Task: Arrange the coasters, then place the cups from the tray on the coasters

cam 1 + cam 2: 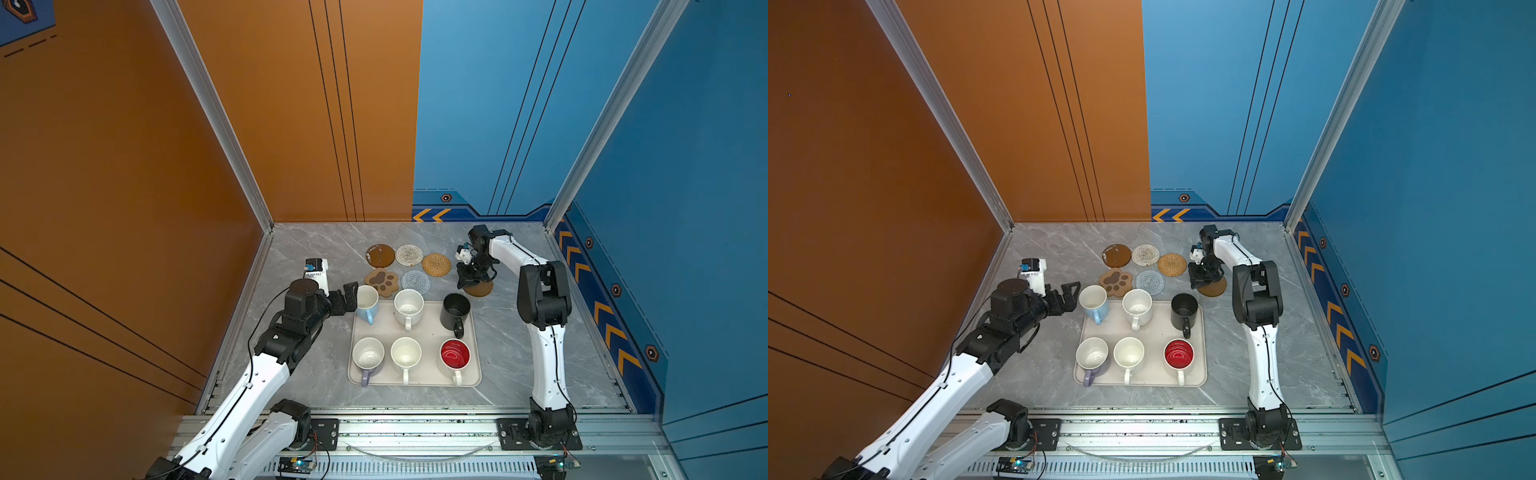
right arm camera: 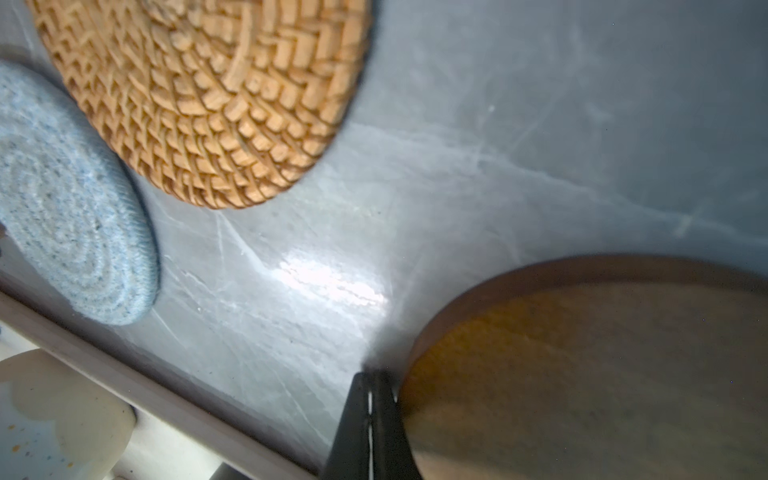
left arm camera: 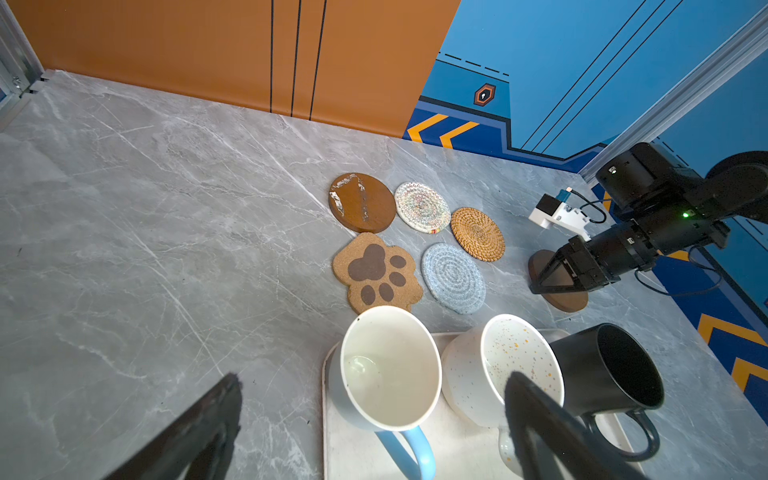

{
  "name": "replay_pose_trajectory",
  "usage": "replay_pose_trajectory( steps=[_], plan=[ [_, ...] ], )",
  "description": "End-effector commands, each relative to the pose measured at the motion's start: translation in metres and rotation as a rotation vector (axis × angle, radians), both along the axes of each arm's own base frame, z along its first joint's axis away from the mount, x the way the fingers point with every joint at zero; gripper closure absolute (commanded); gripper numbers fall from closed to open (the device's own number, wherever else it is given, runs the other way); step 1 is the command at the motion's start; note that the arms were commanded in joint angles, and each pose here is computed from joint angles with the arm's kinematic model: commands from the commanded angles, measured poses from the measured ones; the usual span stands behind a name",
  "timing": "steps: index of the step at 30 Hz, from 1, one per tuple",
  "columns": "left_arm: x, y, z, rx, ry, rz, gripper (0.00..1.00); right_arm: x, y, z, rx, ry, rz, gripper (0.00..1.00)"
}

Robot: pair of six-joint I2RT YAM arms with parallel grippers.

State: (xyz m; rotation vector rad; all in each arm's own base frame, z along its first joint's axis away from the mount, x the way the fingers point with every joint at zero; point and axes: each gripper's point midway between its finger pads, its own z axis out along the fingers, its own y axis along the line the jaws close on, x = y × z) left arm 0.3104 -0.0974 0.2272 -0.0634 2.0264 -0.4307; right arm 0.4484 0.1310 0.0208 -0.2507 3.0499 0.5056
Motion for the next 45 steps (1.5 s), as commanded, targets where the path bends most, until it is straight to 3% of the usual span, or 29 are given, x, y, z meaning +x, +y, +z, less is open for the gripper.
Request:
replay_pose_trajectory(
  steps=[1,34,45],
  plan=[
    [-0.003,0.001,-0.003,0.016,0.007,0.011,0.01,-0.008,-0.024,-0.008,-0.069,0.027,-0.024,1.0],
    [-0.006,0.003,-0.007,0.035,0.033,0.016,0.01,0.0,-0.067,-0.004,-0.057,0.018,-0.125,1.0],
    [-0.007,0.002,-0.004,0.025,0.028,0.012,0.01,0.01,-0.055,0.04,-0.025,-0.079,-0.137,1.0]
  ],
)
